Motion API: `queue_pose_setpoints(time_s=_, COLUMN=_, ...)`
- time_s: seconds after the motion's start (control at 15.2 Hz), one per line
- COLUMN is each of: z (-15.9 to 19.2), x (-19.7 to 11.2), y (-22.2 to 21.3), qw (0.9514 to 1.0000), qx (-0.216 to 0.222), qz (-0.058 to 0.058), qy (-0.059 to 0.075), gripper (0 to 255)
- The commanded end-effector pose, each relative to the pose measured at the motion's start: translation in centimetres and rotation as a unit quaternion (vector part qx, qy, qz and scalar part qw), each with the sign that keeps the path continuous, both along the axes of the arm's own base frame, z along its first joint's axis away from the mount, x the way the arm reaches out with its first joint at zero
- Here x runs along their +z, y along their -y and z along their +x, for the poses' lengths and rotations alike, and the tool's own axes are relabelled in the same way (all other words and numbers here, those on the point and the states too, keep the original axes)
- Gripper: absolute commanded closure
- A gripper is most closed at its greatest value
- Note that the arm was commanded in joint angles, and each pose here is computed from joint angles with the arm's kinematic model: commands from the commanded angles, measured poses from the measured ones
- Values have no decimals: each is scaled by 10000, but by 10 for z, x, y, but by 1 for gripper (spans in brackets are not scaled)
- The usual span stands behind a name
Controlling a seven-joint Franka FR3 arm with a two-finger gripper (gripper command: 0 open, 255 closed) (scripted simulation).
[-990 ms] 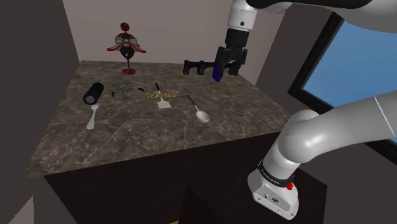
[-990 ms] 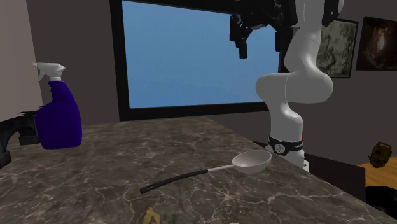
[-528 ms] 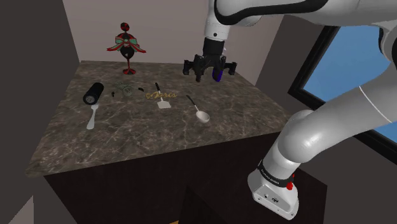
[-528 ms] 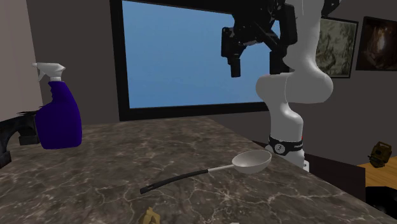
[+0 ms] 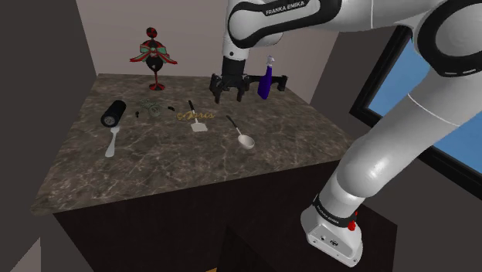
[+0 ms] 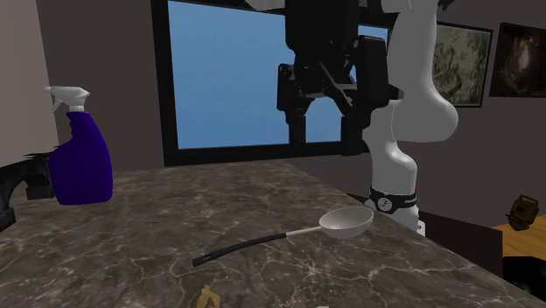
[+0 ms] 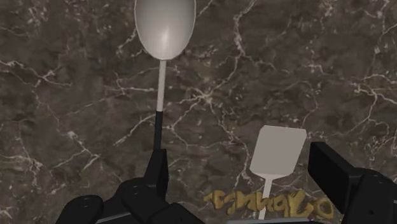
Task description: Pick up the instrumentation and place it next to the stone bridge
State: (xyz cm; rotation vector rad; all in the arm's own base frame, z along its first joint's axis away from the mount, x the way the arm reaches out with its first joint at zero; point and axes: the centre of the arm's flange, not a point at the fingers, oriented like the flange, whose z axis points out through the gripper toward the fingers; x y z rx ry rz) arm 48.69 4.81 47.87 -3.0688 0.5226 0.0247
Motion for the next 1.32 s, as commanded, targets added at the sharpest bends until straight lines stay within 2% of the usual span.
queue_pose_setpoints(time_s=0.0, z=24, x=-16, y=-5, qw=9999, qx=-112, qz=-33, qy=49, gripper=0)
queue_pose_setpoints(time_s=0.92, z=180, x=-99, y=-10, qw=9953, qx=-863, qz=-289, qy=341, gripper=0)
queue_pose_setpoints(time_s=1.25, z=184, x=-121, y=-9, qw=9952, qx=-873, qz=-293, qy=344, gripper=0)
